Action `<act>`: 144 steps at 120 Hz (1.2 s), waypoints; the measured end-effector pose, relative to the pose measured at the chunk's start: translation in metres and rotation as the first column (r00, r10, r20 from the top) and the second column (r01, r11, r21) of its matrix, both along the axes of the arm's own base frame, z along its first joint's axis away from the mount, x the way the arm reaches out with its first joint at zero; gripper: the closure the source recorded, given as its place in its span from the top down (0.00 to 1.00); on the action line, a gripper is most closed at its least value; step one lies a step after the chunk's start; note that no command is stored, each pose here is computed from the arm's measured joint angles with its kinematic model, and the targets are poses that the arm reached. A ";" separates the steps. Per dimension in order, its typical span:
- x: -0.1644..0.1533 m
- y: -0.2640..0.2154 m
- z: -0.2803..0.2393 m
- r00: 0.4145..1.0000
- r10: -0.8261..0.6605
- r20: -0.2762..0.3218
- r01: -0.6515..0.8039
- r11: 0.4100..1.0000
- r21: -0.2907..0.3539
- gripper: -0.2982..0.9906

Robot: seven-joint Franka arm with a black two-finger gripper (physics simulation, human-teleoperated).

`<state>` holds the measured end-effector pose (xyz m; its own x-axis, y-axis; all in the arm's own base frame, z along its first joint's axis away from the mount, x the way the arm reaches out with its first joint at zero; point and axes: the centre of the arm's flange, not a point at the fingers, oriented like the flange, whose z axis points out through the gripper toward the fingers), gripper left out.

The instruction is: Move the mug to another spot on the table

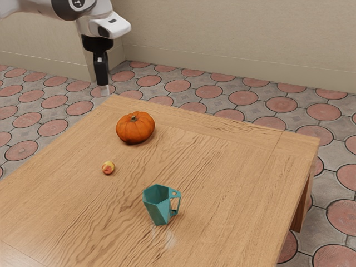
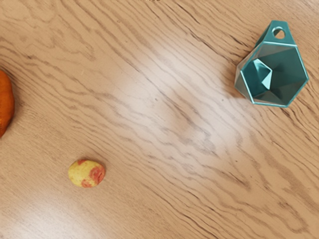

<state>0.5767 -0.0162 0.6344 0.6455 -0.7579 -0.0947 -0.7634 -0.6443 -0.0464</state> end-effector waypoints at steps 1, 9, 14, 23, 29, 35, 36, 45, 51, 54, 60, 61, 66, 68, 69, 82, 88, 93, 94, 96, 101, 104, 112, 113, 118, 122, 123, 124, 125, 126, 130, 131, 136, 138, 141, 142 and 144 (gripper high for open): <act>0.000 0.000 0.000 1.000 -0.001 0.000 0.001 1.000 0.000 0.77; 0.000 -0.002 -0.001 1.000 -0.006 -0.002 0.006 1.000 0.000 0.77; 0.000 -0.002 -0.001 1.000 -0.008 -0.002 0.008 1.000 0.000 0.77; 0.000 -0.003 -0.001 1.000 -0.012 -0.003 0.012 1.000 0.000 0.77; 0.000 -0.003 -0.003 1.000 -0.013 -0.007 0.013 1.000 0.000 0.77; -0.002 -0.004 -0.003 1.000 -0.017 -0.010 0.016 1.000 -0.003 0.77; -0.002 -0.005 -0.004 1.000 -0.018 -0.010 0.018 1.000 -0.005 0.77; -0.016 -0.026 -0.003 0.998 -0.062 -0.017 0.062 0.998 -0.019 0.77; -0.024 -0.047 -0.009 0.995 -0.099 -0.032 0.098 0.995 -0.034 0.77; -0.025 -0.058 -0.014 0.992 -0.117 -0.037 0.115 0.992 -0.042 0.77; -0.021 -0.080 -0.029 0.987 -0.148 -0.056 0.145 0.988 -0.052 0.77; -0.019 -0.083 -0.032 0.987 -0.152 -0.060 0.149 0.987 -0.053 0.77; -0.013 -0.095 -0.047 0.983 -0.168 -0.075 0.164 0.985 -0.057 0.77; -0.010 -0.098 -0.054 0.982 -0.171 -0.081 0.167 0.984 -0.058 0.77; -0.008 -0.099 -0.057 0.981 -0.172 -0.085 0.167 0.984 -0.058 0.77; 0.008 -0.102 -0.091 0.981 -0.162 -0.107 0.156 0.986 -0.063 0.77; 0.011 -0.107 -0.106 0.980 -0.161 -0.120 0.155 0.986 -0.064 0.77; 0.010 -0.112 -0.118 0.978 -0.160 -0.137 0.151 0.986 -0.070 0.77; 0.010 -0.113 -0.121 0.977 -0.158 -0.141 0.150 0.986 -0.072 0.77; 0.009 -0.115 -0.124 0.977 -0.156 -0.145 0.146 0.986 -0.074 0.77; 0.006 -0.120 -0.136 0.976 -0.154 -0.157 0.143 0.987 -0.077 0.77; 0.005 -0.123 -0.144 0.975 -0.154 -0.161 0.143 0.987 -0.077 0.77; 0.002 -0.133 -0.169 0.974 -0.154 -0.167 0.142 0.987 -0.079 0.77; 0.002 -0.134 -0.172 0.974 -0.153 -0.166 0.141 0.987 -0.080 0.77; 0.004 -0.138 -0.182 0.977 -0.147 -0.157 0.135 0.987 -0.084 0.77; 0.005 -0.144 -0.191 0.978 -0.147 -0.151 0.135 0.987 -0.086 0.77; 0.005 -0.145 -0.193 0.978 -0.146 -0.151 0.135 0.987 -0.086 0.77; 0.004 -0.147 -0.196 0.978 -0.146 -0.150 0.134 0.987 -0.086 0.77; 0.004 -0.148 -0.198 0.978 -0.146 -0.151 0.134 0.987 -0.086 0.77; 0.003 -0.149 -0.201 0.978 -0.145 -0.152 0.133 0.987 -0.086 0.77; 0.002 -0.151 -0.209 0.979 -0.139 -0.151 0.127 0.988 -0.086 0.77; 0.002 -0.152 -0.210 0.979 -0.138 -0.149 0.126 0.988 -0.085 0.77; 0.002 -0.153 -0.221 0.981 -0.129 -0.144 0.118 0.989 -0.084 0.77; 0.001 -0.153 -0.227 0.982 -0.125 -0.145 0.114 0.990 -0.083 0.77; -0.001 -0.153 -0.237 0.982 -0.120 -0.144 0.110 0.991 -0.081 0.77; -0.001 -0.153 -0.240 0.983 -0.119 -0.142 0.108 0.991 -0.081 0.77; -0.001 -0.153 -0.244 0.984 -0.116 -0.137 0.105 0.991 -0.081 0.77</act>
